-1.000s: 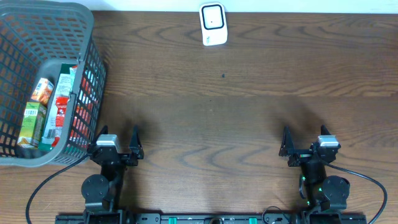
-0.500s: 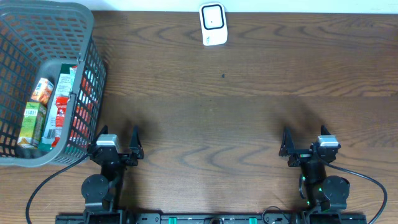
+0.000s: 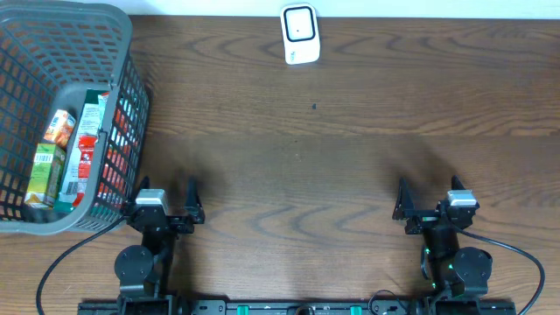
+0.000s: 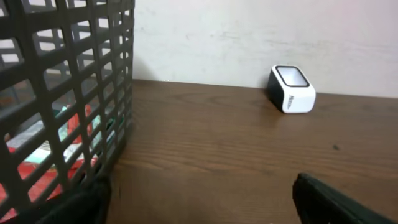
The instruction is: Scan the item barcode
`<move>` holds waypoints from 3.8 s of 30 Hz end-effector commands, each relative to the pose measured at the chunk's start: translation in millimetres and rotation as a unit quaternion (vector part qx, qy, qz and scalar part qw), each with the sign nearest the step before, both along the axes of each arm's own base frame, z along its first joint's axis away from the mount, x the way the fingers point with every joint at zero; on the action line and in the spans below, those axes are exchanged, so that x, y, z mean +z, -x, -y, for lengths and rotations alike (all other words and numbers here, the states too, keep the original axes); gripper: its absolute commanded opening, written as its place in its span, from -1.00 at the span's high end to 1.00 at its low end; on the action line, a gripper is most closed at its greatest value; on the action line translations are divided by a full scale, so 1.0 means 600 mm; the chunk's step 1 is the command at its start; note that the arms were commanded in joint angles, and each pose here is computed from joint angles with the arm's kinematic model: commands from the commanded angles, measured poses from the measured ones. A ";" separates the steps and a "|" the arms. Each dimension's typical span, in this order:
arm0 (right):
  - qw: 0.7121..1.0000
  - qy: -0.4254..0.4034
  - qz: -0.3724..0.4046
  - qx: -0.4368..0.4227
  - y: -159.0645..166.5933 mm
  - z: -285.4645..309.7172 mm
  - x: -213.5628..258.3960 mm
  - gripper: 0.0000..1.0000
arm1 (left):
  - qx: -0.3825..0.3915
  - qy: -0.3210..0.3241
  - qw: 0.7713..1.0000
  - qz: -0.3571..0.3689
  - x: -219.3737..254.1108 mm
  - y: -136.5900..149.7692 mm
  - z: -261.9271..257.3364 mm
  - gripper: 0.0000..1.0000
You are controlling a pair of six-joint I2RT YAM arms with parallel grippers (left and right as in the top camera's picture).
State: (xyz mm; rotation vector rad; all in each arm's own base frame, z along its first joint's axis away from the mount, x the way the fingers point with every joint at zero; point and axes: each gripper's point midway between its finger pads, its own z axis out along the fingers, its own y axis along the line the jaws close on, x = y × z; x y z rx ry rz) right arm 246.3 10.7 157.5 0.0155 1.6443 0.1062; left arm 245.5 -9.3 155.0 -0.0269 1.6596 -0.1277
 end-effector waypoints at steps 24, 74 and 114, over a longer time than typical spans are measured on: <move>1.000 0.001 -0.001 0.003 0.000 -0.003 -0.001 -0.99 | -0.049 0.126 0.989 -0.051 0.293 0.084 0.039 -0.89; 1.000 0.001 -0.001 0.003 0.000 -0.003 -0.001 -0.99 | 0.176 0.146 0.770 -0.596 0.079 -0.109 -0.355 -1.00; 1.000 0.001 -0.001 0.003 0.000 -0.003 -0.001 -0.99 | 0.126 0.215 0.672 -0.698 -0.177 -0.113 -0.312 -0.79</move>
